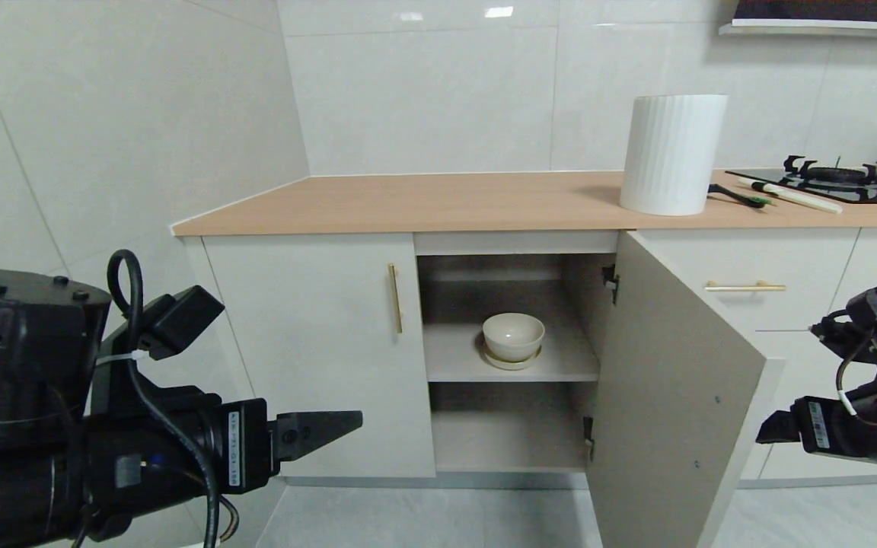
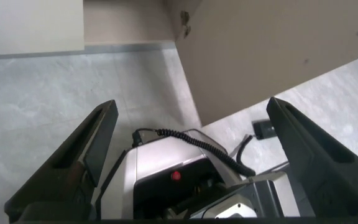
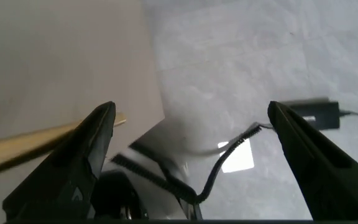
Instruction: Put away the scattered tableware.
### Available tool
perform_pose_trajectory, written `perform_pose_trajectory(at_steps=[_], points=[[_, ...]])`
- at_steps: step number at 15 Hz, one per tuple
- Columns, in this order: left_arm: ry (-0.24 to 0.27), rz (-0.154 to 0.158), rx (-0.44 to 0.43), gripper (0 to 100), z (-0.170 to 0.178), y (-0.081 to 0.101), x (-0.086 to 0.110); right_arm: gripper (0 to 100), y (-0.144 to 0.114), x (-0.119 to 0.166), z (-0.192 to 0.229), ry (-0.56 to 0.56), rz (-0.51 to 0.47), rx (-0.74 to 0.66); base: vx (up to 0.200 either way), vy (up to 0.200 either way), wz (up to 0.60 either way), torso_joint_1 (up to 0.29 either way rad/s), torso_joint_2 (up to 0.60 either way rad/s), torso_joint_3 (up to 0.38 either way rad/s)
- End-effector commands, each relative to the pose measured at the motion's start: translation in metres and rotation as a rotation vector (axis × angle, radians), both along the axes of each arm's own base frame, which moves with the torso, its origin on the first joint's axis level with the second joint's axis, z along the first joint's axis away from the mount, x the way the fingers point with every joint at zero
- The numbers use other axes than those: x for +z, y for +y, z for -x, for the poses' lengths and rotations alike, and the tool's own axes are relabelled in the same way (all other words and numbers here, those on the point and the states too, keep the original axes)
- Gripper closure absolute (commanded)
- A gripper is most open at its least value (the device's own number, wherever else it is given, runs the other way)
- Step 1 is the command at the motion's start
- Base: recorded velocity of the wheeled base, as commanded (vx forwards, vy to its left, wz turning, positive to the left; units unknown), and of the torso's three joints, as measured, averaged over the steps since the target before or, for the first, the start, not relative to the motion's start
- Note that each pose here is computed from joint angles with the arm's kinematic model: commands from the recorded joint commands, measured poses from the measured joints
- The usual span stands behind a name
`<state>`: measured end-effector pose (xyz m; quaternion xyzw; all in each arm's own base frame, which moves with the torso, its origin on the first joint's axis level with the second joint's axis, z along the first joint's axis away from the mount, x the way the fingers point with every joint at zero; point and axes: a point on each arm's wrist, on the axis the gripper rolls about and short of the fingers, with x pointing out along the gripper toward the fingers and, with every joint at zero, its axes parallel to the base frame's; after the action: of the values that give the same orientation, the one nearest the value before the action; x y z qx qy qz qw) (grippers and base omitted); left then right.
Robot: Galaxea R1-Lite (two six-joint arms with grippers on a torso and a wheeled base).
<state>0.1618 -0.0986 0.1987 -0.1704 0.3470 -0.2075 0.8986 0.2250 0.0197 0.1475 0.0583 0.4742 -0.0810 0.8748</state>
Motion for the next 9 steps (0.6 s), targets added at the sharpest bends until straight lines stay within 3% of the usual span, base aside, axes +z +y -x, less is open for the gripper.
perform_pose_trajectory(at_steps=[1,6,9], points=[[-0.007,0.004,0.000,0,0.001,0.000,0.002,0,0.022,-0.002,0.000,0.011,-0.014,0.101,0.000,0.000,0.00,0.000,0.00,0.000],[-0.040,0.028,0.000,0,-0.001,-0.001,0.004,0,0.083,-0.013,-0.027,-0.057,-0.068,0.279,0.000,0.000,0.00,0.000,0.00,0.000],[-0.053,0.017,-0.018,0,0.004,0.001,0.003,0,0.101,-0.019,-0.046,-0.052,-0.071,0.308,0.000,0.000,0.00,0.000,0.00,0.000]])
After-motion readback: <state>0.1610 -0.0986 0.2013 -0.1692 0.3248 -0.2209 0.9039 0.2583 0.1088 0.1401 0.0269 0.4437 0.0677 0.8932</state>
